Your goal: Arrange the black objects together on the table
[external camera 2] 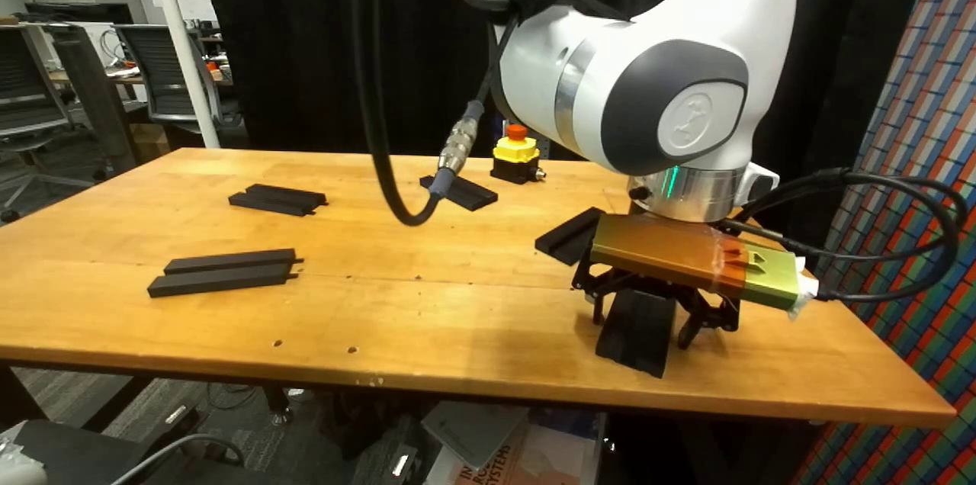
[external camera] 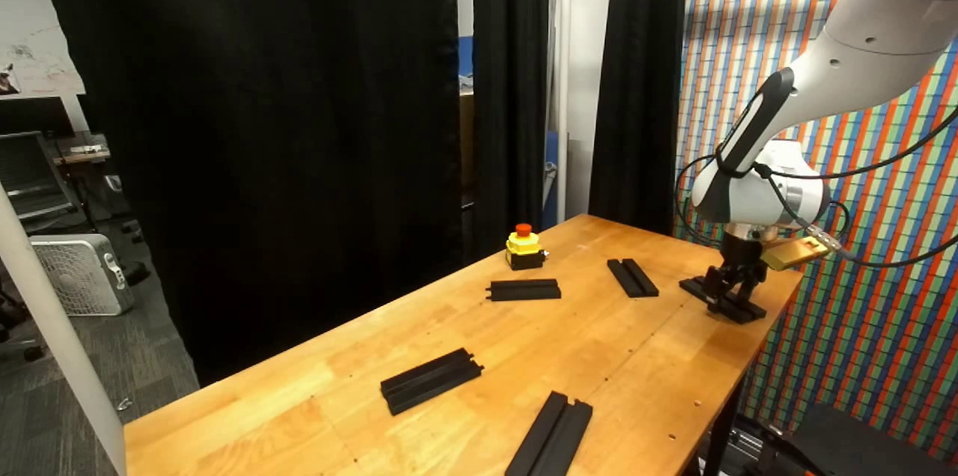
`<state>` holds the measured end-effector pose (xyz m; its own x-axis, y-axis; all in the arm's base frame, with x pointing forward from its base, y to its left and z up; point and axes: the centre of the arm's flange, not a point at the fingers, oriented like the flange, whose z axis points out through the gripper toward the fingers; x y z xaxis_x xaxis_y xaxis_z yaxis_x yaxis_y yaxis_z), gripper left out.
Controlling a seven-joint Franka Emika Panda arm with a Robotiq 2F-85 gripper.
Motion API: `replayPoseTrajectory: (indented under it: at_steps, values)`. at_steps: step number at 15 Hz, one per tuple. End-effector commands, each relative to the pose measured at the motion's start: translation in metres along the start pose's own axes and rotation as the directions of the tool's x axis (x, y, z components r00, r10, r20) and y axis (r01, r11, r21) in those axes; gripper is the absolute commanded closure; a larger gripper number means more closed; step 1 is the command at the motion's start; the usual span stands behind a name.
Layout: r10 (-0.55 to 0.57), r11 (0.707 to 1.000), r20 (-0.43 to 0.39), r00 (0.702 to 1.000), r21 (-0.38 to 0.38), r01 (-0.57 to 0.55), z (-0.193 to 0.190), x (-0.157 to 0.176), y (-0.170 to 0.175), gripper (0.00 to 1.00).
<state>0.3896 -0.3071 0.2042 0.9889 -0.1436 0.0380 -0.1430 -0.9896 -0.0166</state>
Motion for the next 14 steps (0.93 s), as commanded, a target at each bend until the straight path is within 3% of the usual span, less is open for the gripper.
replayPoseTrajectory:
  at_steps: [1, 3, 7, 14]
  values:
    - [-0.007, 1.000, -0.010, 1.000, -0.018, 0.007, 0.008, 0.011, 0.005, 0.32]
    - [0.016, 1.000, 0.006, 1.000, -0.027, -0.016, 0.006, 0.010, -0.004, 0.47]
    - [0.037, 0.997, 0.043, 0.998, -0.070, -0.034, 0.007, 0.008, -0.028, 0.50]
    - [0.061, 0.991, 0.113, 0.992, -0.124, -0.047, 0.017, -0.009, -0.100, 0.51]
